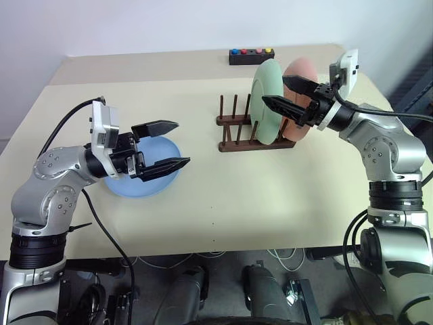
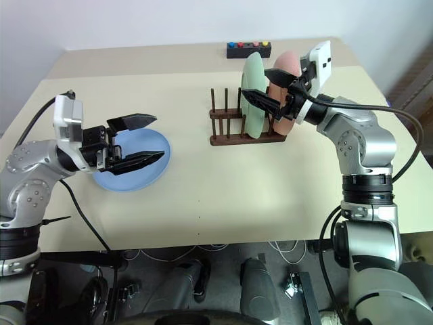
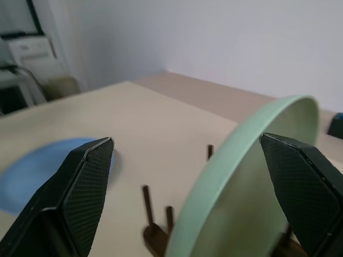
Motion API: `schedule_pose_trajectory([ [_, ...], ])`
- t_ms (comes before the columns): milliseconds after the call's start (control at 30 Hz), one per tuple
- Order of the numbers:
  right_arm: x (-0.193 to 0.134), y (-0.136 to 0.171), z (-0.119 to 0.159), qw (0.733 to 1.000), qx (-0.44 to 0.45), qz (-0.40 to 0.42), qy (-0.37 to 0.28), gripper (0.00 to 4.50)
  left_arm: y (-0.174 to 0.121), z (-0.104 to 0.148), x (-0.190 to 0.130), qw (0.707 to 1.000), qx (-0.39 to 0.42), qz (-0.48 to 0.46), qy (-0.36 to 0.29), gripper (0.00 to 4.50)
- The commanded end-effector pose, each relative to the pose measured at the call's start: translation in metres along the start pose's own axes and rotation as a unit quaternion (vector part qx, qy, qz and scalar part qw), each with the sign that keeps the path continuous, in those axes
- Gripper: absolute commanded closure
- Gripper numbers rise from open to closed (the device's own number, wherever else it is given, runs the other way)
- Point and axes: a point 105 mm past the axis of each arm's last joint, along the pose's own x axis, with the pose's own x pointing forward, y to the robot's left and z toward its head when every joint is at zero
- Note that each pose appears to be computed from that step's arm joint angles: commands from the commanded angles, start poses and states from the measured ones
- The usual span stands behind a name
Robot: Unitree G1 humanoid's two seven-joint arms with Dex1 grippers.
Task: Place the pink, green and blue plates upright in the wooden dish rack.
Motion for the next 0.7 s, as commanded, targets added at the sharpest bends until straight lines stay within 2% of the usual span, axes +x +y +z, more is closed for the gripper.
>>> schedule_pose_trajectory([
  [33,-0.003,-0.007,0.025,0.998,-0.057,-0.012,-0.018,0.04,0.002,0.012,0.000,1.000,0.018,0.004,-0.017,0.00],
  [267,-0.008,-0.014,0.051,0.997,-0.052,-0.022,-0.061,0.04,0.004,0.012,0.001,1.000,0.018,0.004,-0.018,0.00],
  [367,-0.011,-0.013,0.068,0.994,-0.018,-0.013,-0.108,0.04,0.005,0.012,0.001,1.000,0.017,0.005,-0.019,0.00],
  [467,-0.017,0.001,0.089,0.987,0.028,0.038,-0.157,0.04,0.012,0.006,0.000,1.000,0.020,0.023,-0.005,0.00],
  [533,-0.024,0.024,0.094,0.981,0.027,0.108,-0.162,0.04,0.024,0.000,-0.006,0.997,0.031,0.062,0.020,0.00],
  [600,-0.031,0.048,0.087,0.974,0.028,0.176,-0.140,0.04,0.039,0.007,-0.018,0.993,0.035,0.111,0.013,0.00],
  [700,-0.034,0.064,0.070,0.970,0.000,0.215,-0.110,0.04,0.054,0.018,-0.038,0.986,0.030,0.166,0.014,0.00],
])
